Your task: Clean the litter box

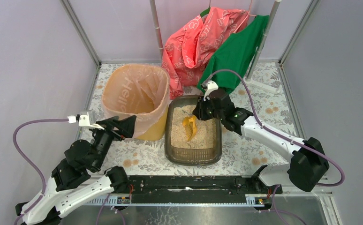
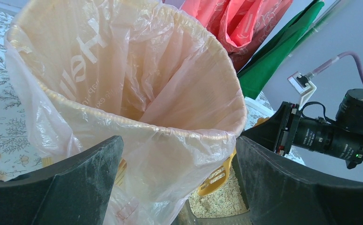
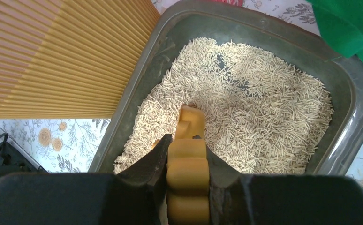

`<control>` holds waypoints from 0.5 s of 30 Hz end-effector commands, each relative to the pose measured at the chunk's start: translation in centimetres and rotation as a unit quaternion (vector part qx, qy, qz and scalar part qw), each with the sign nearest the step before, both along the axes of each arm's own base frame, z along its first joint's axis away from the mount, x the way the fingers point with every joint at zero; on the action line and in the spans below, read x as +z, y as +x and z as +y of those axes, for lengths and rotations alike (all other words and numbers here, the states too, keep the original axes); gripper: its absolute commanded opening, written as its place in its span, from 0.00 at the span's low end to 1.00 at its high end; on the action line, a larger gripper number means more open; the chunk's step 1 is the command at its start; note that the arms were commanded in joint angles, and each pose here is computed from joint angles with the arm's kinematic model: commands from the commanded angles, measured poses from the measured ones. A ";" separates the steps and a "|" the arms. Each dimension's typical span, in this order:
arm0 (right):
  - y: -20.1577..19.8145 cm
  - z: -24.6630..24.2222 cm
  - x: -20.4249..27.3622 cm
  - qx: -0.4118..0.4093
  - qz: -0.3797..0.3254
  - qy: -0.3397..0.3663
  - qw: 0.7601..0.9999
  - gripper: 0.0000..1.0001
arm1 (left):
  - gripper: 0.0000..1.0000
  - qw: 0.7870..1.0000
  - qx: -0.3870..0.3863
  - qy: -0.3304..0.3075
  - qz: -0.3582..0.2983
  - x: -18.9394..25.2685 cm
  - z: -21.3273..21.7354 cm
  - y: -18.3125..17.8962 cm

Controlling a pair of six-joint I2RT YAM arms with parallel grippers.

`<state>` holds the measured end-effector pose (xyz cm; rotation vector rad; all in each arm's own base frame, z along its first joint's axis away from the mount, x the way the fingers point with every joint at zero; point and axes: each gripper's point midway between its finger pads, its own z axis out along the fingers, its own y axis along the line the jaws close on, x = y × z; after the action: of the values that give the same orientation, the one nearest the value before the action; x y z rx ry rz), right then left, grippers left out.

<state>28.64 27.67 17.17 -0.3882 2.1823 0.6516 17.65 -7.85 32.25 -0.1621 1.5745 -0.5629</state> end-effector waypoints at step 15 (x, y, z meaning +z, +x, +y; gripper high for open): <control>-4.4 0.9 -5.4 -0.006 0.138 0.230 0.963 0.00 | 0.99 1.000 0.005 -0.022 0.001 0.3 1.3 -0.8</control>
<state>27.43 27.59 12.89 -0.0991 2.1397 0.9806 17.10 -6.94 31.76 -0.1789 1.5802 -0.5661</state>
